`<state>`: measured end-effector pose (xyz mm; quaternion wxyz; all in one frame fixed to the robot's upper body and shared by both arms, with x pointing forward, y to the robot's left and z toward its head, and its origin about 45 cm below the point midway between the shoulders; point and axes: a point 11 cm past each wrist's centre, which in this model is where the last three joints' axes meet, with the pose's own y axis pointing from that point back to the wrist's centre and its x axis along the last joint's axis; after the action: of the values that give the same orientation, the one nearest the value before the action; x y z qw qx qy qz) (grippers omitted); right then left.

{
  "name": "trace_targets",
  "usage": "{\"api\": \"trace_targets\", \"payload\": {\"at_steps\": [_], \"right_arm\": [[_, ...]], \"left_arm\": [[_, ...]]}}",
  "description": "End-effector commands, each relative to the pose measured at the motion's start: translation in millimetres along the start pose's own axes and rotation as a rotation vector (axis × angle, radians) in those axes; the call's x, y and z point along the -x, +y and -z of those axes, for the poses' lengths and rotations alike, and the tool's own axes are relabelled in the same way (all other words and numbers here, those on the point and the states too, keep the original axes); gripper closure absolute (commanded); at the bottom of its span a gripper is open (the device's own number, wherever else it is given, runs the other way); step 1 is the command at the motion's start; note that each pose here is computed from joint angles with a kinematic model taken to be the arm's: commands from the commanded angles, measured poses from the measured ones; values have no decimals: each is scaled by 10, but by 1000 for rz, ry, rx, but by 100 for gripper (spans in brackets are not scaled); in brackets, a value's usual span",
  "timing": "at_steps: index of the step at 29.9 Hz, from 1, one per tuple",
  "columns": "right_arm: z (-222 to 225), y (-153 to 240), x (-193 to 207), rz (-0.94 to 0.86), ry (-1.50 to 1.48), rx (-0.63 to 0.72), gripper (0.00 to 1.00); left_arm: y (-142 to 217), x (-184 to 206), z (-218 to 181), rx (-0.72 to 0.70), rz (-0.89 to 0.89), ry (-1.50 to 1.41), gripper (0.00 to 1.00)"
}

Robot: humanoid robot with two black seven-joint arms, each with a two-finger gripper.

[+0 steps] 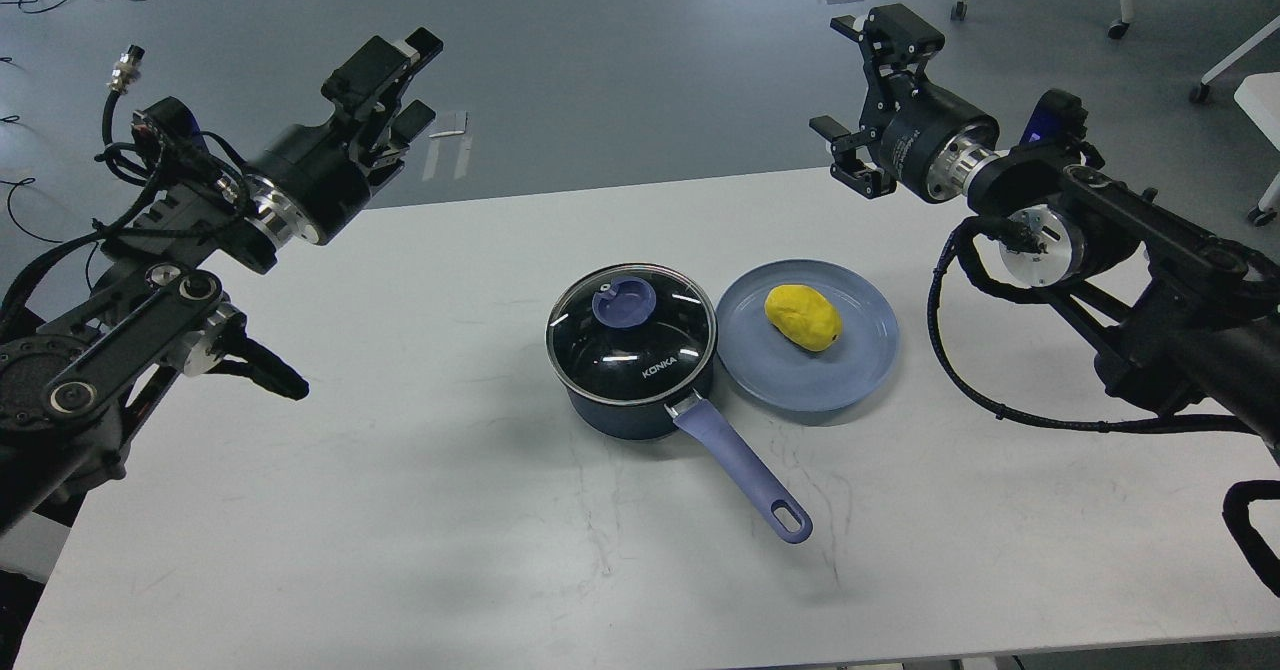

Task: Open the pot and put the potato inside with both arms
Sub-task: 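Move the left gripper toward the blue knob of the glass lid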

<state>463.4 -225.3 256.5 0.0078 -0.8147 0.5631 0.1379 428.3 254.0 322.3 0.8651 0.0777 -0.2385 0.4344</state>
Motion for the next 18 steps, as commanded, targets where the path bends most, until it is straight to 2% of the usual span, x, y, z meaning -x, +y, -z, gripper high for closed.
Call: {"api": "trace_targets", "payload": {"at_steps": [1,4,8,14,18], "right_arm": [[51,8,-128,-37,-29,-8,0],[66,26,-181,-49,-38,-13,0],[4,108,-349,-90,-72,6,0],[-158,170,-577,-155,-97,39,0],[-196,181,-674,-180,-103,50,0]], "left_arm": [[-28,137,-111,39,77,-225,2],[-44,210,-99,42,106,-451,2],[-44,528,4,62,221,-712,2],[12,1027,264,103,380,-943,2],[9,1201,305,138,396,-983,2]]}}
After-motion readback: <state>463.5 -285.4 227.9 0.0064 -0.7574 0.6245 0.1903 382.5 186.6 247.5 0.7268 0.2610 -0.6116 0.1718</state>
